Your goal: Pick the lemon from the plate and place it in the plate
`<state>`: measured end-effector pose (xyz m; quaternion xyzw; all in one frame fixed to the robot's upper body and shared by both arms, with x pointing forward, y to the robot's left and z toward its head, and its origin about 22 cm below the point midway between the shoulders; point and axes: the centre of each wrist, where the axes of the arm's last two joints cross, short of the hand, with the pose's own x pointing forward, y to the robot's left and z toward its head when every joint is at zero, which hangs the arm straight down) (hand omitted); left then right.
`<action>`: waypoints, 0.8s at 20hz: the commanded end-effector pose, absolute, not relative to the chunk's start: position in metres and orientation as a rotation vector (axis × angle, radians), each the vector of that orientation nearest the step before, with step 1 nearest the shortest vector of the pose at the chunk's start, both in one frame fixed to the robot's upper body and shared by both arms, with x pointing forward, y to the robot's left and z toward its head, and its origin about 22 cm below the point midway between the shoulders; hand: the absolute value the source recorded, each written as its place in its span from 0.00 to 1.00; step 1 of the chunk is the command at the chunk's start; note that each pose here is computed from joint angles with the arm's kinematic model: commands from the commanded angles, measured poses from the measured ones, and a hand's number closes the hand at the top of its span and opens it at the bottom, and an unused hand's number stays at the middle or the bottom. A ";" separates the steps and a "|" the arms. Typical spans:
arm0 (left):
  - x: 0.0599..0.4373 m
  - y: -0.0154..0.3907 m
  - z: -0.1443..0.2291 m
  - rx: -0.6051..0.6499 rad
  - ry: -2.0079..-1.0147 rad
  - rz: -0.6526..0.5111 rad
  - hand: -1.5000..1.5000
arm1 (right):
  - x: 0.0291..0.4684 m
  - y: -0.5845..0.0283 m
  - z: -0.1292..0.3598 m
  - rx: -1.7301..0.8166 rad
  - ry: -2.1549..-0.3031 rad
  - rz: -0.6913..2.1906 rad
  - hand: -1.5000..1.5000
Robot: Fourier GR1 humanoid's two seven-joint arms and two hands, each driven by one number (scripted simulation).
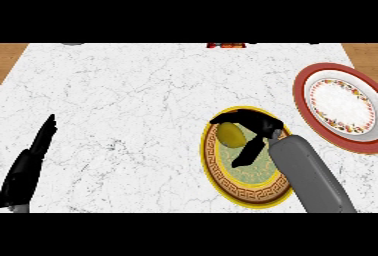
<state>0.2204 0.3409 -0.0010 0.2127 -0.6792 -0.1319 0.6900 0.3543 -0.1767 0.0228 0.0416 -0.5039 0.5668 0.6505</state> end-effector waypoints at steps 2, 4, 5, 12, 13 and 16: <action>0.204 0.321 0.013 0.486 -1.525 -0.284 0.50 | 0.355 -0.168 0.014 0.147 -1.205 1.235 1.00; 0.209 0.338 -0.017 0.467 -1.517 -0.287 0.50 | 0.357 -0.176 -0.008 0.127 -1.199 1.276 1.00; 0.220 0.341 -0.010 0.479 -1.512 -0.293 0.50 | 0.335 -0.155 0.011 0.110 -1.219 1.268 1.00; 0.204 0.349 -0.005 0.513 -1.496 -0.255 0.50 | 0.336 -0.397 0.058 -0.437 -1.037 1.139 1.00; 0.205 0.348 -0.006 0.509 -1.503 -0.236 0.50 | 0.331 -0.424 0.074 -0.528 -1.014 1.100 1.00; 0.201 0.355 -0.003 0.528 -1.502 -0.238 0.50 | 0.301 -0.494 0.111 -0.724 -0.956 1.014 1.00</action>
